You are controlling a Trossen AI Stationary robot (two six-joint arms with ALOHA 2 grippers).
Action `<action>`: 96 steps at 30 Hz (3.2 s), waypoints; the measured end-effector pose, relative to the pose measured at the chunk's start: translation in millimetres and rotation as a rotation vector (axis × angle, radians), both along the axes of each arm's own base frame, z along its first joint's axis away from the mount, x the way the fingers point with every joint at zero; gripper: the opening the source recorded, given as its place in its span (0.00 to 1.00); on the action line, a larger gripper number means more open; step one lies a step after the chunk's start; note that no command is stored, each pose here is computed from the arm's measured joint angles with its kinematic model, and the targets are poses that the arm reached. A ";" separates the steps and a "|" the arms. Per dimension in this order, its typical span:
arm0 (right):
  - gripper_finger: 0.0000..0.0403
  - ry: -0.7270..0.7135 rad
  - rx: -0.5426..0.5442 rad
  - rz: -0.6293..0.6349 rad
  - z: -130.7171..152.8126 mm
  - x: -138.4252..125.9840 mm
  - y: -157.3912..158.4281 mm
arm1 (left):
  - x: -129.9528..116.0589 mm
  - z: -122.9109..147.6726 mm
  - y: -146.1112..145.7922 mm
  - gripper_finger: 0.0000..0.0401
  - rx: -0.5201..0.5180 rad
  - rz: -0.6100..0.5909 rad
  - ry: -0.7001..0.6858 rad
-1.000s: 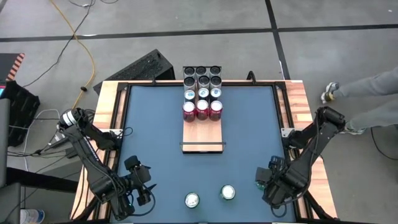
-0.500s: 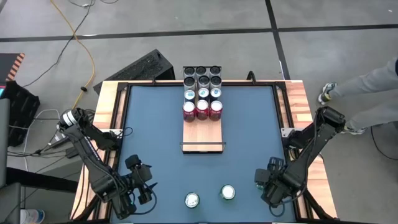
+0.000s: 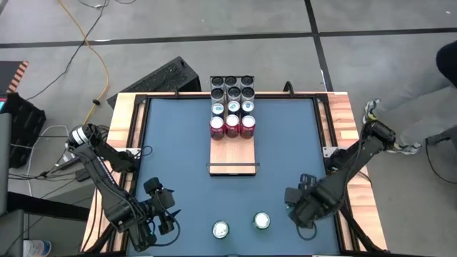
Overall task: Place canned beverage on shelf
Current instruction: Put the right green soda can on the shelf
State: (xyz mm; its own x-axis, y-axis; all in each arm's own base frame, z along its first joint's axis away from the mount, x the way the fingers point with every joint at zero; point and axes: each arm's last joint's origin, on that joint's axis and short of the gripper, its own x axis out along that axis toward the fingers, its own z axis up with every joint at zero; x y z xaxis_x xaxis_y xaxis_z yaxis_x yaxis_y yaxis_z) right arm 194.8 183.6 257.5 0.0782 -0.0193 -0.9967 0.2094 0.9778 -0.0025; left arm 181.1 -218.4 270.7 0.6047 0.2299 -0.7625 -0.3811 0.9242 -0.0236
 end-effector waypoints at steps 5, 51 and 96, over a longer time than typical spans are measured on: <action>0.61 -0.012 -0.081 -0.008 16.8 10.7 -37.6 | 0.2 0.2 0.2 0.82 0.008 0.002 -0.010; 0.61 0.100 -0.342 1.179 30.6 154.1 -162.9 | -5.3 0.2 -3.3 0.82 -0.044 0.065 -0.044; 0.79 -0.037 -0.507 1.079 39.1 169.5 -170.9 | -4.8 1.0 -2.4 0.82 -0.056 0.118 -0.094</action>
